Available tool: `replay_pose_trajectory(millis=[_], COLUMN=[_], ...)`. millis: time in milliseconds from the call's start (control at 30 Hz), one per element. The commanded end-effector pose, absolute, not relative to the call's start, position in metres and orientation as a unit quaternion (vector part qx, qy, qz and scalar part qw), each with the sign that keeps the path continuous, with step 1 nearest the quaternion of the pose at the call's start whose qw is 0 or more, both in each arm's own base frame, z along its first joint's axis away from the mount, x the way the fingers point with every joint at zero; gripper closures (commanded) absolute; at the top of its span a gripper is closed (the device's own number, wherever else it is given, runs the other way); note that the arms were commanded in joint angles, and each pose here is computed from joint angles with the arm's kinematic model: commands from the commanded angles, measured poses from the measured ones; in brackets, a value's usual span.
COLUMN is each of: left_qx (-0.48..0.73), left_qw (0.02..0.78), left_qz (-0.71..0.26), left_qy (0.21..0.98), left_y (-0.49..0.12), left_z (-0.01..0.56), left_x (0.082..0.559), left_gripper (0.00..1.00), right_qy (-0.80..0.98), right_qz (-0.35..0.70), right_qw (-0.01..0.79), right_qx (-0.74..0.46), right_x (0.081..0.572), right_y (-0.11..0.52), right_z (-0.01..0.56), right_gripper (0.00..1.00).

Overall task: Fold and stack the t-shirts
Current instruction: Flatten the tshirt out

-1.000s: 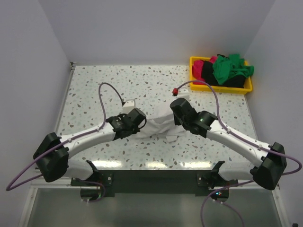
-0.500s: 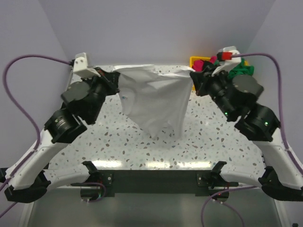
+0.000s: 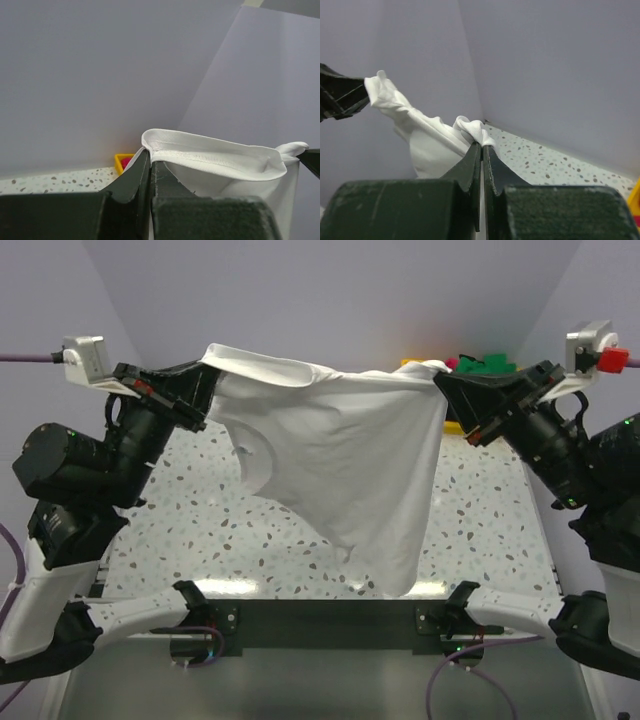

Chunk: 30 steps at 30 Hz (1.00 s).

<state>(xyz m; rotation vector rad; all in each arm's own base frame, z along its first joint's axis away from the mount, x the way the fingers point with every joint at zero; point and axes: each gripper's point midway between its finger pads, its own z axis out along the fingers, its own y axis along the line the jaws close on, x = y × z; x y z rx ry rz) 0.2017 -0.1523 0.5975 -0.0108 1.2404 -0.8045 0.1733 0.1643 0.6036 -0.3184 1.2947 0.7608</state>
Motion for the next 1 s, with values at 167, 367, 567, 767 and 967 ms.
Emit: replay_pose_trajectory(millis=[167,367,567,767,967], left_qx=[-0.168,-0.217,-0.219,-0.232,-0.218], left_qw=[0.705,0.521,0.472,0.472,0.416], left_qz=[-0.078,0.002,0.034,0.053,0.003], left_qy=[0.685,0.826,0.853,0.849,0.883], left_y=[-0.129,-0.056,-0.051,-0.039,-0.054], left_z=[0.491,0.284,0.224,0.218,0.167], left_x=[0.331,0.467,0.494,0.470,0.419], left_gripper=[1.00,0.91,0.00,0.00,0.00], right_qy=[0.736,0.847,0.890,0.888,0.908], right_qz=[0.135,0.118,0.114,0.125,0.117], right_qw=[0.659,0.506,0.421,0.429,0.398], right_qx=[-0.075,-0.114,-0.136,-0.103,-0.056], right_x=[0.302,0.406,0.449,0.430,0.383], right_y=[0.207,0.281,0.311,0.286,0.239], right_z=[0.484,0.305,0.212,0.210,0.181], right_gripper=[1.00,0.83,0.01,0.01,0.01])
